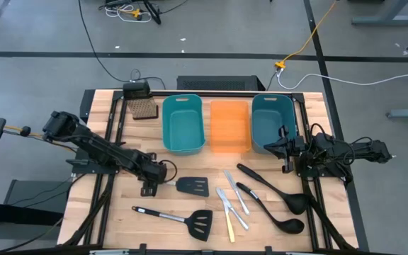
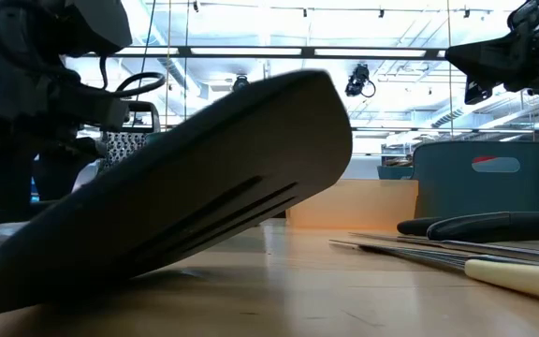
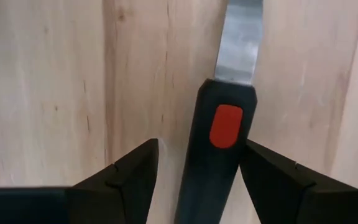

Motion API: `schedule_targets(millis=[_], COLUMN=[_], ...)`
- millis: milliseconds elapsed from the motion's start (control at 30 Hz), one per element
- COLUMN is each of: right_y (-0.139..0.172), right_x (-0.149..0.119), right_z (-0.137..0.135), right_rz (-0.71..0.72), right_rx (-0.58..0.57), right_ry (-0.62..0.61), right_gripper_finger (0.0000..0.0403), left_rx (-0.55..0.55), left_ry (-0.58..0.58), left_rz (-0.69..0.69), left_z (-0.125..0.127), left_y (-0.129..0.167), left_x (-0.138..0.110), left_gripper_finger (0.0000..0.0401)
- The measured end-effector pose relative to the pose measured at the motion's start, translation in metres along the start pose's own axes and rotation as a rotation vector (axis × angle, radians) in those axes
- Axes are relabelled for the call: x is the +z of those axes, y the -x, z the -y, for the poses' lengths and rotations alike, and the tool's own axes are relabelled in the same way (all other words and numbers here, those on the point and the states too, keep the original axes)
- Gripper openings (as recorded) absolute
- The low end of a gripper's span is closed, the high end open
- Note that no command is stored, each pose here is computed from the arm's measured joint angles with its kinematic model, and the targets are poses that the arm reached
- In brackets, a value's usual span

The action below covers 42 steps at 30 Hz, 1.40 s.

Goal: Pick & Place Kitchen Items
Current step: Put the top spatula into the green container

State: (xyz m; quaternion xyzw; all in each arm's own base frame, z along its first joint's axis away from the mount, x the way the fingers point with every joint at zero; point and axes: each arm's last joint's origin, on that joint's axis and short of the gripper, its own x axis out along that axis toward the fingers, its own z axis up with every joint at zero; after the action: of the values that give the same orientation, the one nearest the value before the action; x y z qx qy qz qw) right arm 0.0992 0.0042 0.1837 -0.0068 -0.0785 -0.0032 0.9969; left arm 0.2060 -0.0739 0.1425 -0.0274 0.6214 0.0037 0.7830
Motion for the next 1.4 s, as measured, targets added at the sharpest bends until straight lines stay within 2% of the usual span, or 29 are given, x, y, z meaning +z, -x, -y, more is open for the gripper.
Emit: schedule_targets(millis=[300, 433, 600, 800, 933, 1067, 1400], right_y=[0.000, 0.000, 0.000, 0.000, 0.000, 0.000, 0.000], right_x=[0.000, 0.000, 0.000, 0.000, 0.000, 0.000, 0.000], right_z=[0.000, 0.000, 0.000, 0.000, 0.000, 0.000, 0.000], right_rz=[0.000, 0.000, 0.000, 0.000, 0.000, 0.000, 0.005], right_rx=[0.000, 0.001, -0.003, -0.004, -0.004, -0.004, -0.005], right_ry=[0.000, 0.000, 0.000, 0.000, 0.000, 0.000, 0.000], right_gripper_finger=[0.0025, 0.0025, 0.0025, 0.0025, 0.0025, 0.0025, 0.0025], left_rx=[0.029, 0.030, 0.024, 0.000, -0.041, -0.023, -0.046], left_ry=[-0.018, -0.021, -0.031, -0.050, -0.071, -0.063, -0.087], left_rz=[-0.041, -0.037, -0.037, -0.029, -0.014, 0.065, 0.421], left_z=[0.001, 0.001, 0.001, 0.001, 0.000, -0.003, -0.016], left_y=[-0.011, -0.011, -0.011, -0.005, 0.011, 0.040, 0.115], left_x=[0.001, 0.000, 0.001, 0.000, -0.005, -0.006, -0.023], left_gripper_finger=[0.0214, 0.0184, 0.0117, 0.0117, 0.0117, 0.0117, 0.0117])
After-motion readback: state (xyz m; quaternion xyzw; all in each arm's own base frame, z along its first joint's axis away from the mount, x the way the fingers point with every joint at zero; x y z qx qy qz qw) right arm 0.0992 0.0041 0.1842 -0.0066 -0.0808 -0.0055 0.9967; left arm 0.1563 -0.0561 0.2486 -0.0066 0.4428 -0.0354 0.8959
